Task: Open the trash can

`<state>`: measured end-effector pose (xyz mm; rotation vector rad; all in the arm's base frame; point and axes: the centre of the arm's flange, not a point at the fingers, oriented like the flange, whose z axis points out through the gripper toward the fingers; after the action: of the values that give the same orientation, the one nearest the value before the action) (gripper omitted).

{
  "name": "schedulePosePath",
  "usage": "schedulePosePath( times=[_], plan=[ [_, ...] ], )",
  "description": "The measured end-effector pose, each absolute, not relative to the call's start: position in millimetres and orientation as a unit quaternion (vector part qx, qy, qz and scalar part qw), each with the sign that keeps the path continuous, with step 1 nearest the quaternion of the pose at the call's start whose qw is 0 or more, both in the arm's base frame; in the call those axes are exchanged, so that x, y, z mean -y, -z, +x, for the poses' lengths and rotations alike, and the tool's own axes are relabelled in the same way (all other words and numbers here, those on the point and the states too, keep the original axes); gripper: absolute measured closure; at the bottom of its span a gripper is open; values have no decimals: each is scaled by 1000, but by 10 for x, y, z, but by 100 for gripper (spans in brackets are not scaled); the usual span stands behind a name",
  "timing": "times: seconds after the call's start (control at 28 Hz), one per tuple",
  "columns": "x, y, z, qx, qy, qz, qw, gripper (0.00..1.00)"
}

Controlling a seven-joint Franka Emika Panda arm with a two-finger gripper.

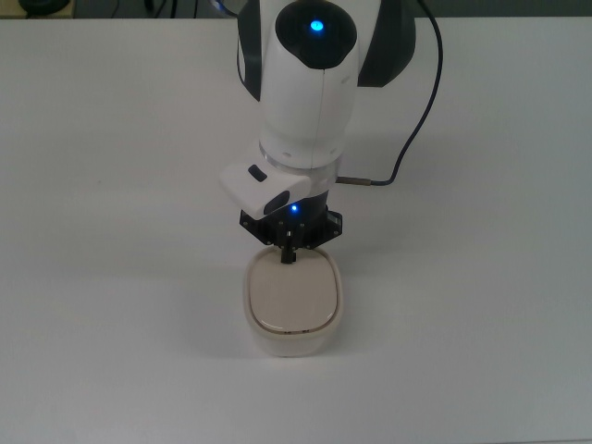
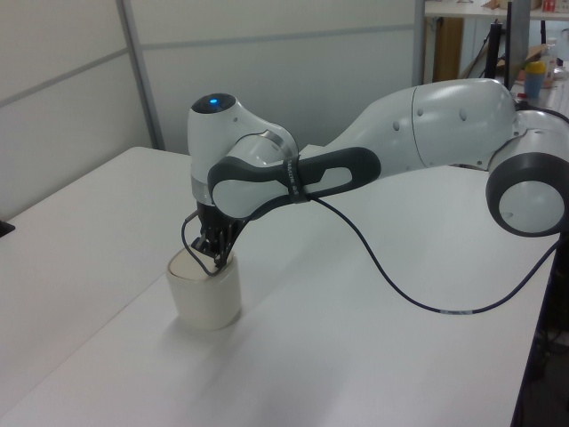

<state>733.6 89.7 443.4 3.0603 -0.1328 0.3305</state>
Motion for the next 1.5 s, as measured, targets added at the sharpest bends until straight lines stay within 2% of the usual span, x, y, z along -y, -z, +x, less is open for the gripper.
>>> schedulePosePath(
  times=[0.43, 0.71, 0.93, 0.96, 1.14, 1.25, 1.5],
  plan=[
    [-919, -4481, 7336, 45, -112, 992, 33, 99],
    [-862, -5001, 7190, 66, -120, 990, 22, 96],
    [-768, -5374, 6961, 75, -95, 992, 27, 78],
    [-758, -5414, 6929, 76, -90, 993, 28, 70],
    [-731, -5472, 6840, 78, -70, 994, 33, 55],
    [-721, -5494, 6797, 73, -59, 995, 36, 40],
    [-695, -5534, 6719, 58, -39, 997, 40, 16]
  ],
)
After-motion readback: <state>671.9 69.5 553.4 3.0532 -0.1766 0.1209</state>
